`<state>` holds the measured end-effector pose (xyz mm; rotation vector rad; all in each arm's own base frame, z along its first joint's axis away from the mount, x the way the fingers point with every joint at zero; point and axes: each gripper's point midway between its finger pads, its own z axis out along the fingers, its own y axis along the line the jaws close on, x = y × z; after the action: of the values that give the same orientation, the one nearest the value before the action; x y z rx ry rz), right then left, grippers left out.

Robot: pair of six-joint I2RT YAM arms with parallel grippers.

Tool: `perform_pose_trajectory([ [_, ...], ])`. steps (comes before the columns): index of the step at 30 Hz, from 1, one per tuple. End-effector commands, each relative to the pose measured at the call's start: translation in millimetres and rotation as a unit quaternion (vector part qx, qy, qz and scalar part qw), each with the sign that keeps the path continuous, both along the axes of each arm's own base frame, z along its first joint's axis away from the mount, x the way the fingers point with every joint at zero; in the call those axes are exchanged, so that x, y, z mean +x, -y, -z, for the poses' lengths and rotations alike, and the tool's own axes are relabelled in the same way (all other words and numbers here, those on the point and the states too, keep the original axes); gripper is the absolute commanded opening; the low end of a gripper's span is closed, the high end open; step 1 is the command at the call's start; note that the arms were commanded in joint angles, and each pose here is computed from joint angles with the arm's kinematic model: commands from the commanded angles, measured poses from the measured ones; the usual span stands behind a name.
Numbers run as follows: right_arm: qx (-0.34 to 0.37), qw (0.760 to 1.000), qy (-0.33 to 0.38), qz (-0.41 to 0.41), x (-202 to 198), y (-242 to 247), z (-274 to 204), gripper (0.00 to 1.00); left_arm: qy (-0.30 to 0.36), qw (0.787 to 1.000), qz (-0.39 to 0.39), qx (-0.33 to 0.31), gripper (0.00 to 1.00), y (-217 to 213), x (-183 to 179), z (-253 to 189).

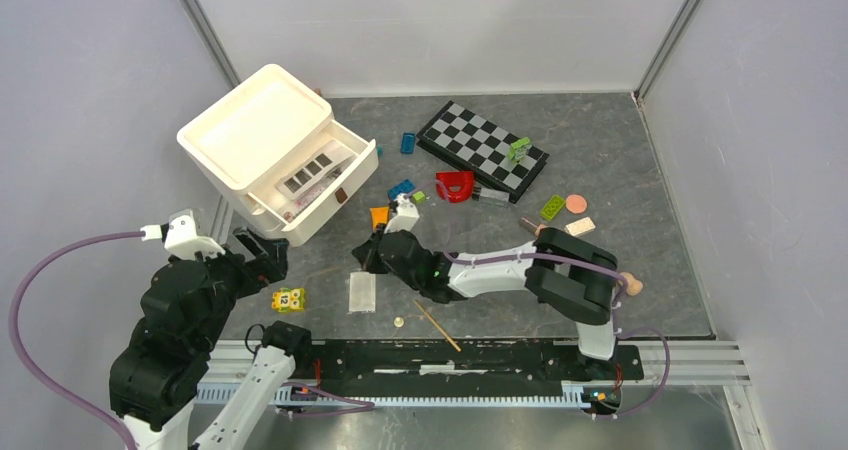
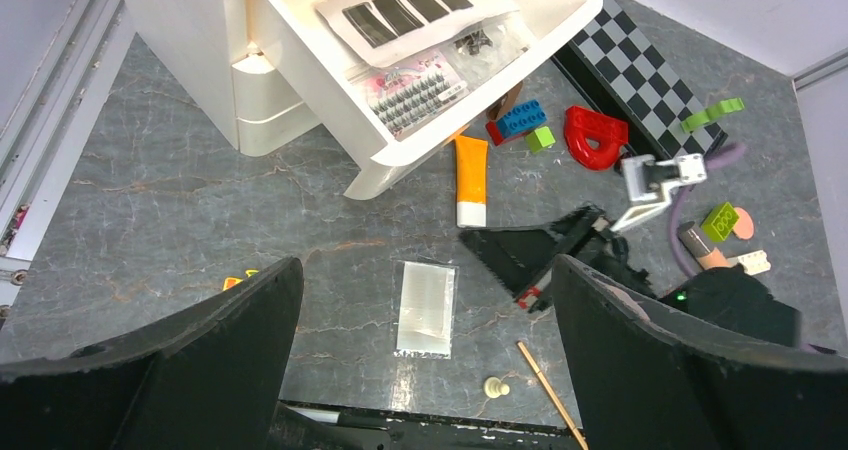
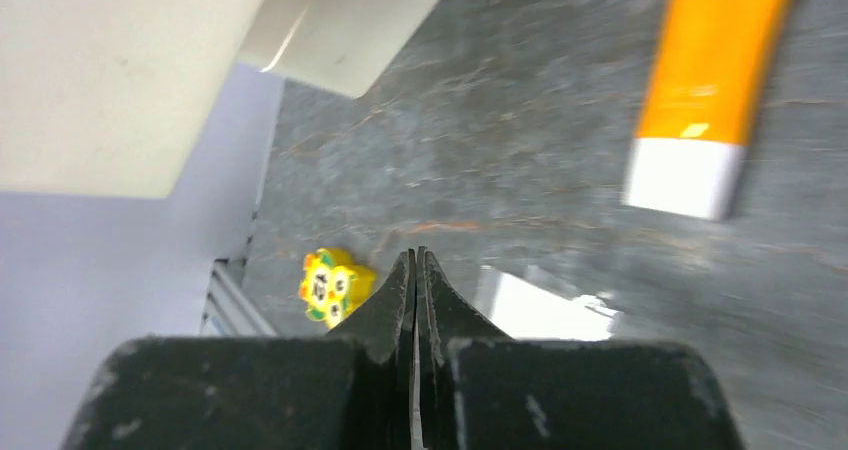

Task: Organize the makeup
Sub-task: Move the makeup tool to the center of the board.

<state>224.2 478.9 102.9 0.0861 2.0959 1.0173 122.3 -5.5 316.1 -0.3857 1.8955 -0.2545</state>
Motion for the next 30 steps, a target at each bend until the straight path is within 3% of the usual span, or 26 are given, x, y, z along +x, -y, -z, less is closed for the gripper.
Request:
perform_pose_trajectory([
  [1,0.067,0.995,-0.016,-0.076,-28,-57,-9,0.0,0.024,1.0,-0.002,-0.005,1.0,-1,1,-14],
  [9,0.085,0.989,-0.076,-0.091,-38,-92,10,0.0,0.023,1.0,-0.002,-0.006,1.0,-1,1,-13],
  [22,-0.013,0.979,-0.146,-0.141,-58,-102,65,0.0,0.023,1.0,-0.001,-0.009,1.0,0,0,-12],
  [30,-0.068,0.98,-0.134,-0.128,-55,-81,80,0.0,0.023,1.0,-0.001,-0.008,1.0,0,0,-11],
])
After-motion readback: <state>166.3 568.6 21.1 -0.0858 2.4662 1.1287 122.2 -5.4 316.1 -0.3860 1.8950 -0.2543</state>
